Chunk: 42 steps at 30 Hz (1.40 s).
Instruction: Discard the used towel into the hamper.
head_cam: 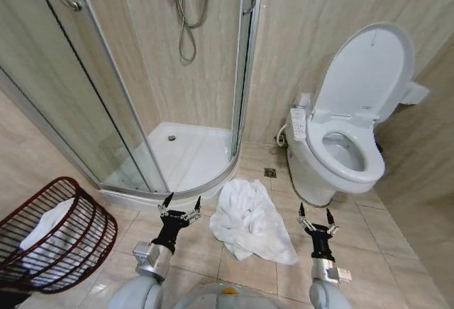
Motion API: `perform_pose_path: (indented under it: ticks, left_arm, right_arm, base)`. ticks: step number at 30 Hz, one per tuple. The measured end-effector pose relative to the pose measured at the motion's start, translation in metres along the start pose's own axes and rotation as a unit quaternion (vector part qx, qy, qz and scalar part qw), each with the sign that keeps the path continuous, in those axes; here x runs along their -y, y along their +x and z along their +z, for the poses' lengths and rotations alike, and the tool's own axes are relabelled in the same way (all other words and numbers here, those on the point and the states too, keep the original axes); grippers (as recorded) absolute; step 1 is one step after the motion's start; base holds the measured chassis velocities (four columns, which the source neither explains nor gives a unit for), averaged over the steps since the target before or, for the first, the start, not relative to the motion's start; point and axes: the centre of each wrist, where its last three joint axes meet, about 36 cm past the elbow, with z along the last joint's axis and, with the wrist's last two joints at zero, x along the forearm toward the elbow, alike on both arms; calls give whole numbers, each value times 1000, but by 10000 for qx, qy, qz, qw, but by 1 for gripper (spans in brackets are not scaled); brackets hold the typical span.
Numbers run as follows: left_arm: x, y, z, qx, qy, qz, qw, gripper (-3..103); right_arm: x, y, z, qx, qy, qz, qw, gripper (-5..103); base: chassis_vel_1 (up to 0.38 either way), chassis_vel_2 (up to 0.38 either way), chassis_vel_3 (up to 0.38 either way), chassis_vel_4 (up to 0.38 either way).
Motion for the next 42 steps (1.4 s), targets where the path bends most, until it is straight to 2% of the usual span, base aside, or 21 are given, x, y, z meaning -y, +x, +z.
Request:
perform_pose_path:
  ticks: [14, 16, 20, 24, 25, 28, 29, 32, 35, 37, 42]
  left_arm:
    - [0, 0, 0, -1, 0, 0, 10000, 100]
    - [0, 0, 0, -1, 0, 0, 10000, 100]
    - [0, 0, 0, -1, 0, 0, 10000, 100]
    - [0, 0, 0, -1, -1, 0, 10000, 100]
    - [0, 0, 0, -1, -1, 0, 10000, 100]
    - [0, 0, 0, -1, 0, 0, 10000, 100]
    - [0, 0, 0, -1, 0, 0, 10000, 100]
    - [0, 0, 0, -1, 0, 0, 10000, 100]
    - [0, 0, 0, -1, 0, 0, 10000, 100]
    - [0, 0, 0, -1, 0, 1, 10000, 100]
    - [0, 0, 0, -1, 0, 1, 10000, 100]
  right_arm:
    - [-10, -38, 47, -919, -186, -436, 9946, 100]
    - [-19, -46, 58, -1276, -224, -527, 9902, 100]
    - [-33, -51, 69, -1585, -218, -622, 9852, 100]
    - [-60, -61, 95, -2223, -172, -705, 9723, 100]
    - [-60, -61, 95, -2223, -172, -705, 9723, 100]
    - [-72, -70, 117, -2575, 48, -845, 9626, 100]
    - [-72, -70, 117, -2575, 48, -845, 9626, 100]
    - [-89, -83, 134, -2824, 268, -1012, 9536, 100]
    - [-94, -88, 143, -2949, 385, -1079, 9486, 100]
    - [-92, -89, 155, -3087, 520, -1091, 9434, 100]
    - [-82, -81, 174, -3355, 534, -851, 9367, 100]
  base:
    - [58, 52, 46, 44]
    - [59, 74, 94, 90]
    - [57, 64, 64, 76]
    - [8, 8, 10, 16]
    - [0, 0, 0, 0]
    - [0, 0, 0, 0]
    - [0, 0, 0, 0]
    - [0, 0, 0, 0]
    - [0, 0, 0, 0]
    - [0, 0, 0, 0]
    - [0, 0, 0, 0]
